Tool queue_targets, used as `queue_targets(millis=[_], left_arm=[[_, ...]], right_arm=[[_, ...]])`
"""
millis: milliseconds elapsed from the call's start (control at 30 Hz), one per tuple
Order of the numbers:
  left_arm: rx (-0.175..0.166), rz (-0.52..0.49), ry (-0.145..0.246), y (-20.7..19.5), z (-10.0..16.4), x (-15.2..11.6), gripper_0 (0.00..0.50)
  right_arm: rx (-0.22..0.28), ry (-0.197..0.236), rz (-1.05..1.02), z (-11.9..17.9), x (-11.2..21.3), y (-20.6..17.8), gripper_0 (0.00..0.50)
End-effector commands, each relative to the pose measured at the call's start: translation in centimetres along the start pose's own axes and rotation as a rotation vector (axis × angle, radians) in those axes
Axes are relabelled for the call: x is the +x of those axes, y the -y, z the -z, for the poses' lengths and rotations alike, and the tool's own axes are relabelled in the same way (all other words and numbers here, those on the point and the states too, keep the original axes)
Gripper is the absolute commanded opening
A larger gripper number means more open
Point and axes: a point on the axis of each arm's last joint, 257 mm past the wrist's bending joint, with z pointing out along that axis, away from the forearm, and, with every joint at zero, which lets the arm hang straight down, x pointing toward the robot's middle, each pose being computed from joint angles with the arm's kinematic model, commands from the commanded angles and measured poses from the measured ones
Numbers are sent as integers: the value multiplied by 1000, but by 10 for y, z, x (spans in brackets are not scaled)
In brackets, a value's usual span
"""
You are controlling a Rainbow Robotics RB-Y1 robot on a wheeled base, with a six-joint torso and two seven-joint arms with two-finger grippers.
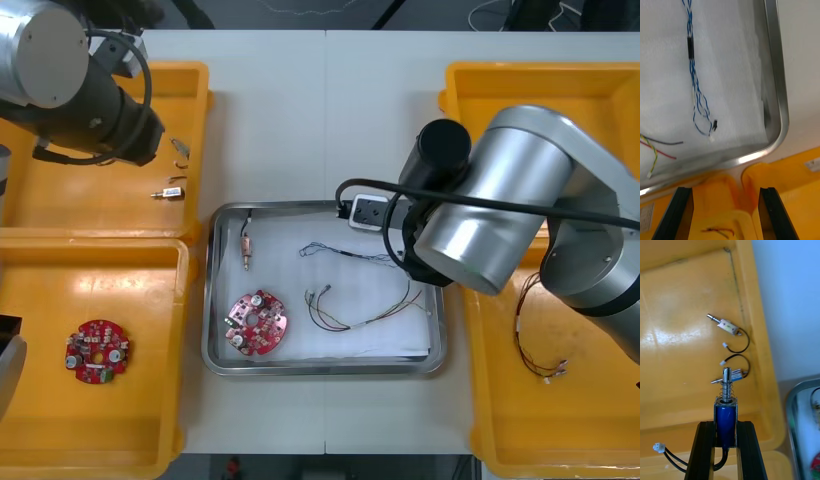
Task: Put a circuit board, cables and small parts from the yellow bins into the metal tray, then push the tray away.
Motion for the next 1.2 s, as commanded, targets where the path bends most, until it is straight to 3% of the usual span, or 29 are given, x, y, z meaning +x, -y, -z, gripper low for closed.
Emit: queue_targets(millis=[33,200,300,433,567,700,767,967,1200], left_arm=[[52,53,35,48,10,3,0],[90,87,21,84,10,12,0],[118,94,-20,112,4,28,0],[142,135,-70,137,0,46,0],[136,149,-116,156,-7,67,0],[114,150,-159,165,-17,92,0],[103,147,-160,166,-21,97,1],[114,154,-150,174,-34,103,0],[104,166,-122,181,-59,99,0]], right_arm=[[-4,81,-118,27,-4,21,500],[32,154,-210,52,-3,49,500],[80,176,-276,66,9,72,500],[101,175,-374,72,32,86,500],[91,158,-532,72,69,94,500],[115,127,-672,75,111,101,500],[120,112,-736,74,129,102,500],[139,84,-879,78,182,107,500],[120,67,-1022,81,229,95,500]])
